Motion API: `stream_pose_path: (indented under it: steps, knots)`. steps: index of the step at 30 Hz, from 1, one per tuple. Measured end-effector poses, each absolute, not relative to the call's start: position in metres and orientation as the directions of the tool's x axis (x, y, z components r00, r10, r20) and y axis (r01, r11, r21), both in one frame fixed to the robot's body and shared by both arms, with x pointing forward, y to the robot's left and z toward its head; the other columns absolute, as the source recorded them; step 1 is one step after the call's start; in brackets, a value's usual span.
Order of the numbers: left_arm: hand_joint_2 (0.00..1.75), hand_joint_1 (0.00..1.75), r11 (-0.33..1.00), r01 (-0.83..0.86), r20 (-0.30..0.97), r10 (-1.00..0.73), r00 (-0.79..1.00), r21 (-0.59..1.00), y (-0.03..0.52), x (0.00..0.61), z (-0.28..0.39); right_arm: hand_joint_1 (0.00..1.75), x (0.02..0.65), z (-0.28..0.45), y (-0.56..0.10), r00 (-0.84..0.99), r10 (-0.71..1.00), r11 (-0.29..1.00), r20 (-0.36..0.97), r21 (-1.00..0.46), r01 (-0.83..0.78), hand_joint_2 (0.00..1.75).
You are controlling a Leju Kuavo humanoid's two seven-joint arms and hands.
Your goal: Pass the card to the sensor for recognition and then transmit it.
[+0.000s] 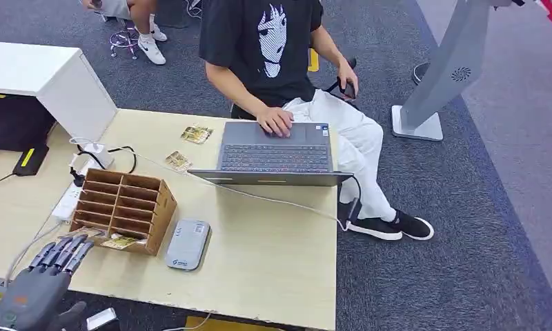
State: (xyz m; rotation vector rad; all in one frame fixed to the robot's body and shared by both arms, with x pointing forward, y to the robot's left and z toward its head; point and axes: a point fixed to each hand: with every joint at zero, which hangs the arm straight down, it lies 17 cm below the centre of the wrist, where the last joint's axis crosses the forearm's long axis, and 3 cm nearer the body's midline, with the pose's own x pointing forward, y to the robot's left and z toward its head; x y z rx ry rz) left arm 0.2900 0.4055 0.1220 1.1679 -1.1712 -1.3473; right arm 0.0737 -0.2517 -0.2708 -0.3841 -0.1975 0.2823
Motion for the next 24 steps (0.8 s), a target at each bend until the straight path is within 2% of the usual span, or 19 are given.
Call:
stream_pose_path:
  steps: [13,24]
  knots:
    - [1.75,0.0,-0.181,0.02,-0.18,-0.982,-0.052,0.983,0.433,0.323,0.133,0.0,0.077,-0.271,-0.25,0.939,0.312,0.891,0.146,-0.388,-0.236,1.75]
    - [1.75,0.0,-0.18,0.018,-0.18,-0.983,-0.034,0.983,0.441,0.335,0.129,0.0,0.079,-0.27,-0.25,0.935,0.32,0.889,0.15,-0.39,-0.242,1.75]
